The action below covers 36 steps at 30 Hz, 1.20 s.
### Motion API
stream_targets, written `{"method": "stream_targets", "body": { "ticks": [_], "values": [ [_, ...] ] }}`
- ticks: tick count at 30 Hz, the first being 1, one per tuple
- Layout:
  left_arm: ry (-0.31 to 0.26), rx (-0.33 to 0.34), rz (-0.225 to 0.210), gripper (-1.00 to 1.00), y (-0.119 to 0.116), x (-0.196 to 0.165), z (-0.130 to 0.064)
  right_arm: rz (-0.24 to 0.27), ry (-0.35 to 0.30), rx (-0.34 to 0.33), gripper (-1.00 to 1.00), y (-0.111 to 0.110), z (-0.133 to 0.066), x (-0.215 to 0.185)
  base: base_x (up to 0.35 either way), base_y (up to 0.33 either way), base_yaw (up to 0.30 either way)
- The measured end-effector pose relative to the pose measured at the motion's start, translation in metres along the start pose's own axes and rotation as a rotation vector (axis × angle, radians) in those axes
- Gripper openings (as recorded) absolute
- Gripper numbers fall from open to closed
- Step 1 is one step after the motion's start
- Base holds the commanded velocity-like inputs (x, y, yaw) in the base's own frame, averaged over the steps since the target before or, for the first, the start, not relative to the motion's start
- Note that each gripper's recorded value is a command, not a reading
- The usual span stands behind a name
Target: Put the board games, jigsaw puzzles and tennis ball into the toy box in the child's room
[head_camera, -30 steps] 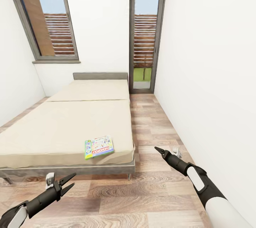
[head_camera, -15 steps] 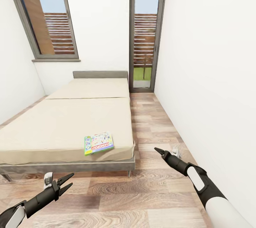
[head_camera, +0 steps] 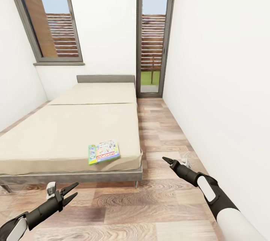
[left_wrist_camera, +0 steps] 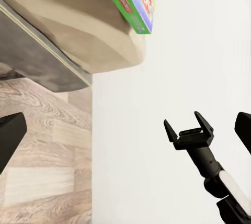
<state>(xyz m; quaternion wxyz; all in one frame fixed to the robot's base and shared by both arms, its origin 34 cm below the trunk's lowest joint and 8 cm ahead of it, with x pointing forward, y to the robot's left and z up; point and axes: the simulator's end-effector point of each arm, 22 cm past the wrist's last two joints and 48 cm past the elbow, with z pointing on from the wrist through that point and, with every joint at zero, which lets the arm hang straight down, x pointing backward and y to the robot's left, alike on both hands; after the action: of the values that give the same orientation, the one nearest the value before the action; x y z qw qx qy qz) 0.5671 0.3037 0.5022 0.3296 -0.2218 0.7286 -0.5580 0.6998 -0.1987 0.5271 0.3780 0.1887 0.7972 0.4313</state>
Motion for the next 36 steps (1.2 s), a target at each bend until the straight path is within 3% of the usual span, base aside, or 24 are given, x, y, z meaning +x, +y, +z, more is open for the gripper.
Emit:
{"method": "stream_targets", "body": {
  "ticks": [22, 36],
  "values": [
    [-0.008, -0.002, 0.013, 1.00, -0.001, -0.010, -0.010, -0.006, -0.001, 0.002, 1.00, 0.000, 0.001, 0.001, 0.146, 0.000, 0.000],
    [-0.048, 0.004, 0.010, 1.00, -0.002, -0.022, -0.016, -0.007, 0.000, 0.003, 1.00, 0.000, 0.001, 0.001, 0.115, 0.020, 0.000]
  ]
}}
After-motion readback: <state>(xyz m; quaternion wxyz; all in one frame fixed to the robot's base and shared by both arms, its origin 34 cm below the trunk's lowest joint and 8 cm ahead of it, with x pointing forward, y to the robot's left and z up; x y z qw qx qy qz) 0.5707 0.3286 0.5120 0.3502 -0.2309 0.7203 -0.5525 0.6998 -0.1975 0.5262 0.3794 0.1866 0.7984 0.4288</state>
